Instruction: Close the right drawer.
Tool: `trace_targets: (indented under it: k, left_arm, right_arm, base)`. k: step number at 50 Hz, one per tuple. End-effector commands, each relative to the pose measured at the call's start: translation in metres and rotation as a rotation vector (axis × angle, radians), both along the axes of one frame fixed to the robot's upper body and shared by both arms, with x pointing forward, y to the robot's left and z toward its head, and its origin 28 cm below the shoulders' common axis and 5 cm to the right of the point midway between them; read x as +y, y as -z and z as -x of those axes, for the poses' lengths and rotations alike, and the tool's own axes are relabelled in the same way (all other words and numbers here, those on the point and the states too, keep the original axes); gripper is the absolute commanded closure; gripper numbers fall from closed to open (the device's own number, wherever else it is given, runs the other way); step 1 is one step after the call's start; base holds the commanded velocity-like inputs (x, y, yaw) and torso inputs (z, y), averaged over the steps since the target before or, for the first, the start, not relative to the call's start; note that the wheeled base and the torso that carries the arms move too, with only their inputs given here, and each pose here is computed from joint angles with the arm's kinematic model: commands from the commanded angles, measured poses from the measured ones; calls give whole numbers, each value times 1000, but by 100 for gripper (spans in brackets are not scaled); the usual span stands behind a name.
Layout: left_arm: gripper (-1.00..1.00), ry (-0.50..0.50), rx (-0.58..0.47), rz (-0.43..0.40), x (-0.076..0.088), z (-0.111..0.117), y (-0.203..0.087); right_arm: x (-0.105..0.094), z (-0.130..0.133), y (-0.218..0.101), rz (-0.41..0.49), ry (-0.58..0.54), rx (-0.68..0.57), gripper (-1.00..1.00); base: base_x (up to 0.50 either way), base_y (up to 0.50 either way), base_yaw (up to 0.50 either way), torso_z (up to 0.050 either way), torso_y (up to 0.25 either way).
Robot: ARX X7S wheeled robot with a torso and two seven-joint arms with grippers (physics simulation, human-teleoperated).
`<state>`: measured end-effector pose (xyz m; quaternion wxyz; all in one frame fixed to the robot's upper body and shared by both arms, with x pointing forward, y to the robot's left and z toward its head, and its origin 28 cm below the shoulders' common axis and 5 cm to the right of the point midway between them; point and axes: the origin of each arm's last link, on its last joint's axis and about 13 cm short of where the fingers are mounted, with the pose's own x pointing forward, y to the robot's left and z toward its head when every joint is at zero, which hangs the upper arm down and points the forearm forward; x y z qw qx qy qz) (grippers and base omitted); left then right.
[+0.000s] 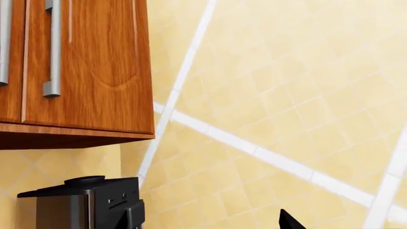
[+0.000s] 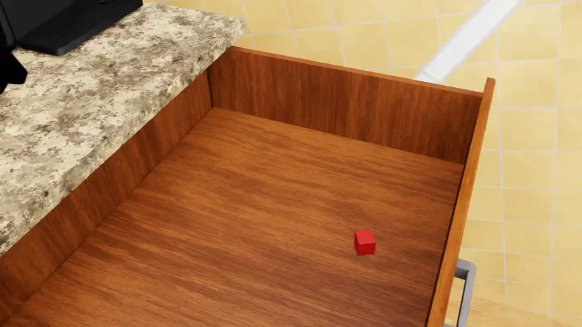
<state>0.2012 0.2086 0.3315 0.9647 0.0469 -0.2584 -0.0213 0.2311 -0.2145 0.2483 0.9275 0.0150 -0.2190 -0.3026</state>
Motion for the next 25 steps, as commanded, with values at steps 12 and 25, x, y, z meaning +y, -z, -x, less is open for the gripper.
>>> trace_targets:
  k: [12,25]
  left_arm:
    - [-100,25,5,-1,-2,-1,2]
    - [-100,46,-5,4,-5,1,-6]
  right_arm:
    - [-52,15,127,-177,340,203,-100]
    - [-60,23,164,-208,377,306,-100]
  base:
    - [0,0,0,0,0]
    - [0,0,0,0,0]
